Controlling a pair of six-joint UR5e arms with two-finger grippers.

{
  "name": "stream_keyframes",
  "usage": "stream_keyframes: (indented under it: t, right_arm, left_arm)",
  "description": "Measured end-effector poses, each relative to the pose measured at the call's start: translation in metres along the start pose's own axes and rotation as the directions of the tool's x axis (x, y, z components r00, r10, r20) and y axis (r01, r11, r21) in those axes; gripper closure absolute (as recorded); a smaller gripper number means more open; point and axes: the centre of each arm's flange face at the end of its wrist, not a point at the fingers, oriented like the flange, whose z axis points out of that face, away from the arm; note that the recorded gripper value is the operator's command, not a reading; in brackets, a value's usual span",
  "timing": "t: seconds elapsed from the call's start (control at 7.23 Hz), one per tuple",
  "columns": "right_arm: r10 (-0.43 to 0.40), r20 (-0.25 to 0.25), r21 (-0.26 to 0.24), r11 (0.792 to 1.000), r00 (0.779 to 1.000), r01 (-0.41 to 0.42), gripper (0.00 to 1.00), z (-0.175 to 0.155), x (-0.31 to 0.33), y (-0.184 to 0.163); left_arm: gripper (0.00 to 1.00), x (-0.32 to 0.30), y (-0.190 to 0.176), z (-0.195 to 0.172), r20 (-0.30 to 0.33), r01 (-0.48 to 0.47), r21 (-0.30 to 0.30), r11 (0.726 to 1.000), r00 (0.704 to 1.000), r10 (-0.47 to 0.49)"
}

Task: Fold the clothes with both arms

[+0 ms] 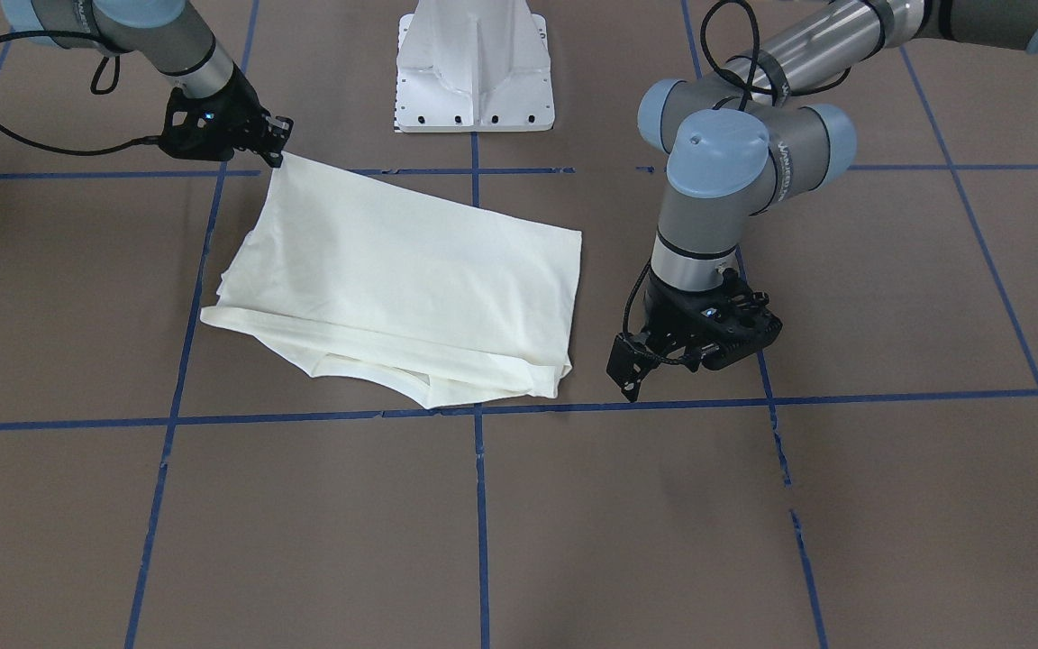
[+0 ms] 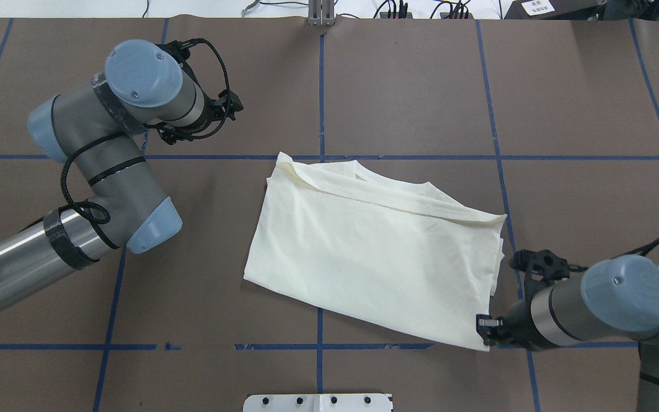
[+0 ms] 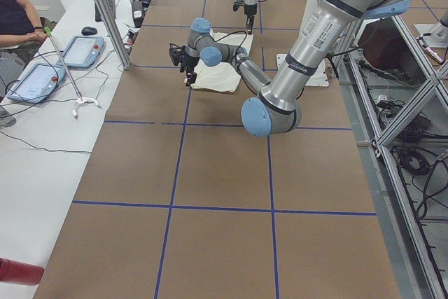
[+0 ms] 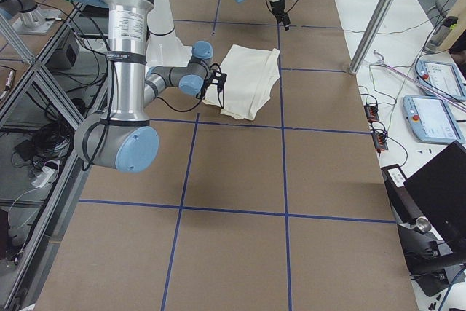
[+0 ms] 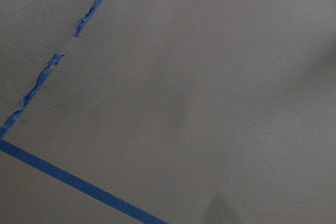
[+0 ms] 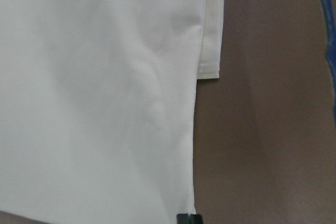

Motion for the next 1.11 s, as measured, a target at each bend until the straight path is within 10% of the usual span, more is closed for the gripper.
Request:
stream_keyframes:
  t: [0.14, 0.55, 1.11]
  right_arm:
    - [-0.024, -0.027, -0.053, 0.998, 0.999, 0.022, 0.02, 0.006, 0.008, 0.029]
    - [-0.046, 0.006, -0.098, 0.994, 0.999, 0.046, 0.00, -0.008, -0.003, 0.062]
    - [0.044, 0.195, 0.106, 0.992, 0.980, -0.065, 0.00, -0.086, -0.041, -0.022]
  left_arm:
    - [0.00, 0.001, 0.003, 0.000, -0.002, -0.003, -0.003, 1.000, 1.000, 0.003]
    - [0.00, 0.006, 0.023, -0.017, -0.041, -0.023, -0.044, 0.999, 0.999, 0.022]
    - [0.24, -0.023, 0.169, -0.031, -0.026, 0.088, -0.285, 0.954, 0.995, -0.099]
